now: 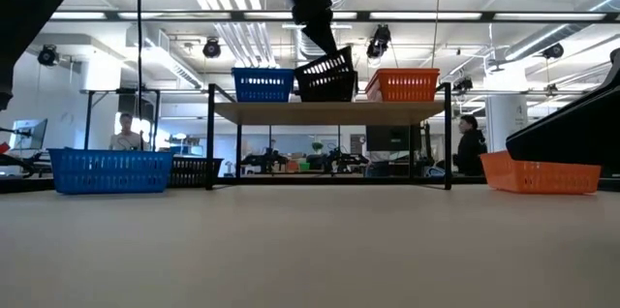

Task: Stack baskets on shelf by color
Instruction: Stack the bottom black basket on the black basket on the shelf

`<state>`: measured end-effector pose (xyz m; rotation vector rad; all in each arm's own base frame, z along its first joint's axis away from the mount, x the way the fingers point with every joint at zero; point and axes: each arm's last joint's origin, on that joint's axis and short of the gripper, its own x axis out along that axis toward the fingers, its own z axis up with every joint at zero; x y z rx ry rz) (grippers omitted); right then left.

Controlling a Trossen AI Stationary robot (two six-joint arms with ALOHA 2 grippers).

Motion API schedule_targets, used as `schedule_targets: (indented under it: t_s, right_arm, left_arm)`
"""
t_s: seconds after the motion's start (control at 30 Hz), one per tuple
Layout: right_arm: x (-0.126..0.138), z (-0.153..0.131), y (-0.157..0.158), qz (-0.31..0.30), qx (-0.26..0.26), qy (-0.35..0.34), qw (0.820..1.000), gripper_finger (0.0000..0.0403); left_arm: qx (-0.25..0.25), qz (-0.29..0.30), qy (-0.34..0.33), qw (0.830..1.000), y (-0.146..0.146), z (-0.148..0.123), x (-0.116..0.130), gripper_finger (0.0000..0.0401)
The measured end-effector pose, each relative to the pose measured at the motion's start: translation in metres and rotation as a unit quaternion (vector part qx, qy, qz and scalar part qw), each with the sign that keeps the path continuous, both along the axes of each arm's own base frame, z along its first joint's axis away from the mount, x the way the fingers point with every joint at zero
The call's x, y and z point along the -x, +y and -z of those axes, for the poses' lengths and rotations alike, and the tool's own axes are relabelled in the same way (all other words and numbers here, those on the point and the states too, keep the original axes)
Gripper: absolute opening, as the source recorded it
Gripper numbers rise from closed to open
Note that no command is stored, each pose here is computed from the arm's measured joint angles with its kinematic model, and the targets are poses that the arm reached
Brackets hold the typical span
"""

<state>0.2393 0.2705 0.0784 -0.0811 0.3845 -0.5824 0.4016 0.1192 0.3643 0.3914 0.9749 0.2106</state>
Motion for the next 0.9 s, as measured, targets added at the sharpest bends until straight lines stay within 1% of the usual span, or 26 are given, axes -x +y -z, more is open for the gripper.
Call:
schedule_targets:
  t_s: [0.1,0.17,0.3,0.57,0.67,0.9]
  right_arm:
    - [0.0,0.0,0.0,0.0,0.0,0.0,1.0,0.0061]
    - [0.0,0.0,0.0,0.0,-0.001,-0.001,1.0,0.006]
    - [0.0,0.0,0.0,0.0,-0.001,-0.001,1.0,0.0059]
    - [0.0,0.0,0.0,0.0,-0.003,-0.003,1.0,0.0059]
    - [0.0,0.0,0.0,0.0,-0.004,-0.003,1.0,0.0057]
    - [0.0,0.0,0.001,-0.001,-0.002,-0.002,1.0,0.0057]
  left_arm:
    - [-0.013,0.017,0.012,1.0,-0.005,0.003,-0.002,0.0016]
    - [-0.029,0.028,0.017,0.999,-0.01,0.003,-0.004,0.0005]
    - [-0.063,0.041,0.024,0.997,-0.018,-0.001,-0.005,0.0004]
    - [-0.064,0.041,0.029,0.997,-0.02,0.002,-0.006,0.0007]
    - [-0.063,0.041,0.037,0.996,-0.02,0.006,-0.006,0.0031]
    - [-0.061,0.041,0.044,0.996,-0.02,0.004,-0.004,0.0131]
